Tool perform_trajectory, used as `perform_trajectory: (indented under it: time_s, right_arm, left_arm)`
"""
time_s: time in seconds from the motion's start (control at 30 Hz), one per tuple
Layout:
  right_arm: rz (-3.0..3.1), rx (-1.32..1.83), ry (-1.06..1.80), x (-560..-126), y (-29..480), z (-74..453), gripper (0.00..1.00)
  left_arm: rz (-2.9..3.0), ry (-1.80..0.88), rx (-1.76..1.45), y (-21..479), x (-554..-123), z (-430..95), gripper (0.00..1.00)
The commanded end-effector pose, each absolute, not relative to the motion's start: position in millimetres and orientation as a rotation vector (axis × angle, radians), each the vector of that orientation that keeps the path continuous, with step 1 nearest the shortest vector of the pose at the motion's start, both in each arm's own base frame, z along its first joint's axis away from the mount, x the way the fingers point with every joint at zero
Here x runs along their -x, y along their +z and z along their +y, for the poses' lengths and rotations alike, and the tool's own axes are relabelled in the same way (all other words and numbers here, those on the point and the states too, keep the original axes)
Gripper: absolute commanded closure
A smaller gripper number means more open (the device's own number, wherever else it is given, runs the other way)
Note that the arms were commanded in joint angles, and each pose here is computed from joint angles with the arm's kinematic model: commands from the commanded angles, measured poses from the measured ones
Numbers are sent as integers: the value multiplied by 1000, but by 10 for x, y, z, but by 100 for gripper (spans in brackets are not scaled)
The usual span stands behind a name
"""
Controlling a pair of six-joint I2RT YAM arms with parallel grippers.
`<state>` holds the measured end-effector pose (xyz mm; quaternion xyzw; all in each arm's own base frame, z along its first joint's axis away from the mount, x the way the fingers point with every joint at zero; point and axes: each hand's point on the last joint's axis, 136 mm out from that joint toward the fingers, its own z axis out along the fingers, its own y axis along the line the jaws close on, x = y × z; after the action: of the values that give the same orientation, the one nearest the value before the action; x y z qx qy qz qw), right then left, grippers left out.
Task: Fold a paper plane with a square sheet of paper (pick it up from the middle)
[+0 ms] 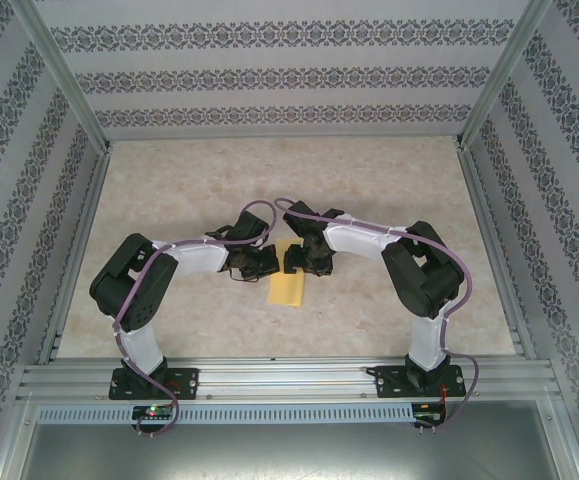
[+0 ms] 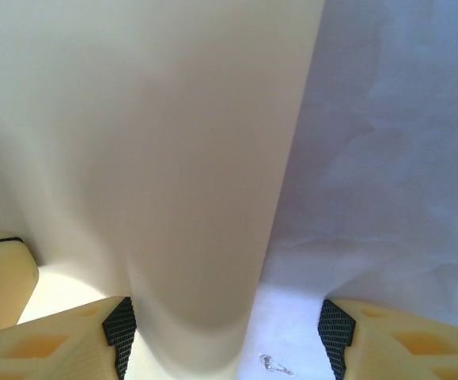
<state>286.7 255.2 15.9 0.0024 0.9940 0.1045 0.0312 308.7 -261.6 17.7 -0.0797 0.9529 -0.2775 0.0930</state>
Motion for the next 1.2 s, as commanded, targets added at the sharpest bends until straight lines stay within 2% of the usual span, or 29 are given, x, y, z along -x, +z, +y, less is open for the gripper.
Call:
perform_trajectory:
  time_s: [0.0, 0.3, 0.37, 0.53, 0.63, 0.73, 1.17]
  right_arm:
    - [3096, -26, 230, -2829, 21, 2405, 32]
    - [2822, -66, 502, -3072, 782, 2490, 28]
    - [2769, -76, 608, -3065, 893, 2511, 34]
    - [2682, -82, 1075, -2970, 991, 2861, 78]
    - [2695, -98, 1147, -2941, 876, 2959, 96]
    - [2710, -112, 1190, -2939, 757, 3017, 100]
    - [2774, -171, 1149, -2831, 403, 2806, 100]
  left_arm:
    - [2943, -682, 272, -162, -2837, -2426, 100]
    - [2955, -672, 244, -162, -2826, -2423, 100]
    - [2955, -674, 242, -158, -2826, -2426, 100]
    - [2953, -682, 237, -152, -2834, -2439, 100]
    - [2955, -680, 236, -157, -2830, -2436, 100]
    - [2957, -676, 237, -170, -2824, -2431, 100]
    - [2959, -671, 237, -167, -2816, -2420, 100]
